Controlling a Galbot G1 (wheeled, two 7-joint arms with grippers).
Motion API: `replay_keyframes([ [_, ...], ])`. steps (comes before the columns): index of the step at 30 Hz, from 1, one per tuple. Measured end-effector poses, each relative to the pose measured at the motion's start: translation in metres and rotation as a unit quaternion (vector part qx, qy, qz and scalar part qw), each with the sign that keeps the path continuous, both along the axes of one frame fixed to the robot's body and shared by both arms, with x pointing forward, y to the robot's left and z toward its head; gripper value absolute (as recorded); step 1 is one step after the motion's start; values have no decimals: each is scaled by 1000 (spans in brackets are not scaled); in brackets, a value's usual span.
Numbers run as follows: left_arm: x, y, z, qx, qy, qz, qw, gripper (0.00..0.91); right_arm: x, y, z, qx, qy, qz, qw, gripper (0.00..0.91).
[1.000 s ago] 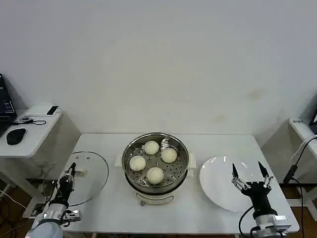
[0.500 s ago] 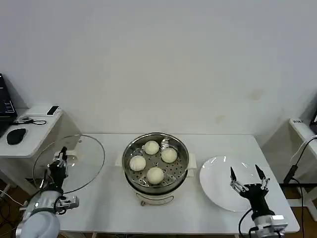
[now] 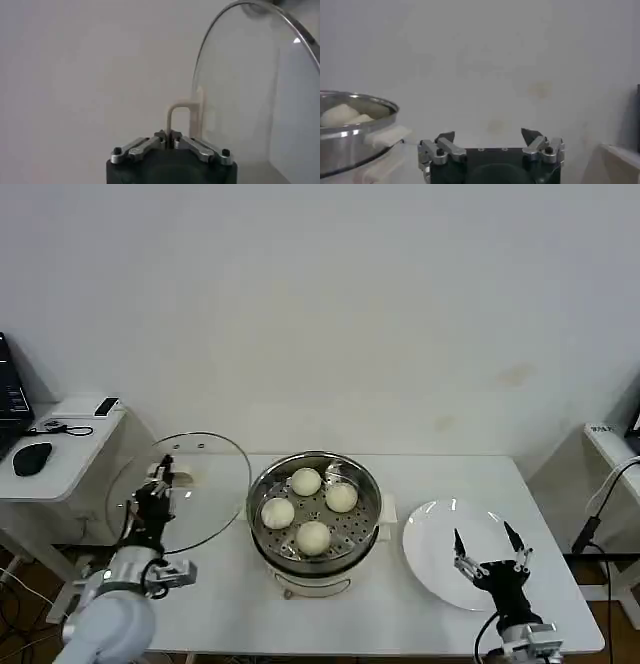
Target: Take steamed baozi put them in steamer then cover it.
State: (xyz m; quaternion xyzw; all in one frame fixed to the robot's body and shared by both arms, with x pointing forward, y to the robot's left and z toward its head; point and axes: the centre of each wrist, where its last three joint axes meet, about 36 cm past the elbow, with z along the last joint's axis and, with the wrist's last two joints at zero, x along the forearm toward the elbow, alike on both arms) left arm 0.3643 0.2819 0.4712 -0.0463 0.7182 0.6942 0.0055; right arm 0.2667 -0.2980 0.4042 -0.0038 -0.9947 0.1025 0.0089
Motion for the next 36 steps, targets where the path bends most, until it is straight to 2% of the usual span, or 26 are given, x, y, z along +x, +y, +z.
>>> replay_keyframes([
  [12, 20, -63, -10, -8, 23, -20, 999, 0, 4, 17, -4, -16, 9, -2, 1000, 907],
  [36, 45, -150, -26, -1, 33, -55, 998, 0, 8, 47, -20, -18, 23, 17, 999, 907],
])
